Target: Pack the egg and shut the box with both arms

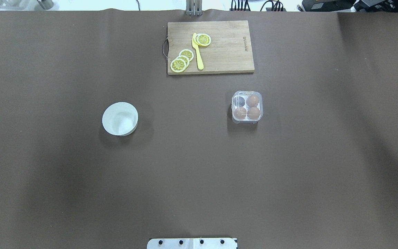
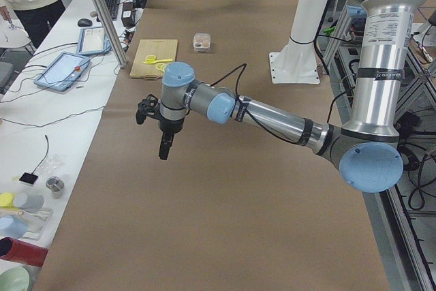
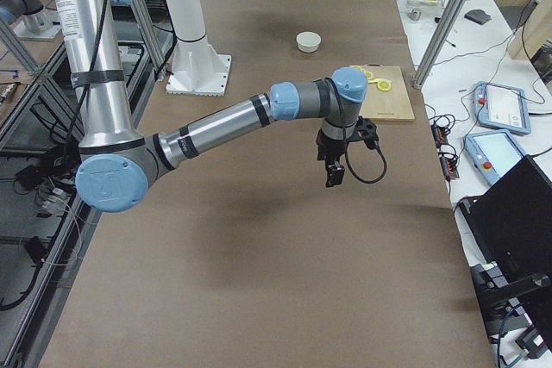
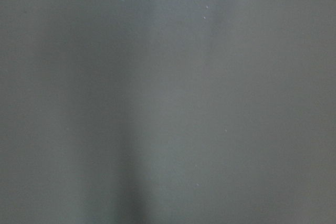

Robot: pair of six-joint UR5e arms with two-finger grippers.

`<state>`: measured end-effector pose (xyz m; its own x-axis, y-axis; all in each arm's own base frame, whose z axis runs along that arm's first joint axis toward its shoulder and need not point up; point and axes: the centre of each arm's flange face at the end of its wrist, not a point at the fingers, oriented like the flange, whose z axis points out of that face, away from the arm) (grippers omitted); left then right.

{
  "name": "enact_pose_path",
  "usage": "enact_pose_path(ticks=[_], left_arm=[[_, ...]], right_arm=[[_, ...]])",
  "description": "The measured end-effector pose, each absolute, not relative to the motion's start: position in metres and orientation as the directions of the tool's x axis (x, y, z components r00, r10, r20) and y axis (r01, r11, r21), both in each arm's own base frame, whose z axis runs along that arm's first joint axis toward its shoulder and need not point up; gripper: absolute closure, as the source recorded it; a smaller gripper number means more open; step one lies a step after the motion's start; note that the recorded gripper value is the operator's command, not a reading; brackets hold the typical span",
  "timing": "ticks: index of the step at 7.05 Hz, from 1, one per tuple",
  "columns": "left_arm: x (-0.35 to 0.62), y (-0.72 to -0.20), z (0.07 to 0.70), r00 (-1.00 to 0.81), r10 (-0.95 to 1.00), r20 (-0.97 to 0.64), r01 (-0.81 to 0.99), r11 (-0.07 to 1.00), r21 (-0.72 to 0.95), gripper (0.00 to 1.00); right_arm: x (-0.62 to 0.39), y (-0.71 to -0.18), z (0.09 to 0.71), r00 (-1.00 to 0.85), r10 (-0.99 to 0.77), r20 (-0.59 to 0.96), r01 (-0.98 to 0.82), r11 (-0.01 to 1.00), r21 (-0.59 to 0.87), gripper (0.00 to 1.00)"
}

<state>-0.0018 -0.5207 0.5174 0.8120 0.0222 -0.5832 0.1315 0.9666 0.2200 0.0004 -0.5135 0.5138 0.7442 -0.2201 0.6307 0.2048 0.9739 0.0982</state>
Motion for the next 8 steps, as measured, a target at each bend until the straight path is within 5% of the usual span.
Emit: enact_pose_path(ticks=[4,8], left_arm=[[-0.007,-0.503,0.599,0.817,-0.011,-0.577,0.132,0.977,0.168,0.02],[-0.044,-0.494,0.616,0.694,-0.029,-0.719,0.105,0.993,0.061,0.02]], right_arm=[[0.047,-0.466,0.569,0.710,-0.110,0.695,0.140,0.990,0.014,0.00],[0.049,-0.465,0.600,0.687,-0.068,0.724,0.118,0.993,-0.019,0.00]])
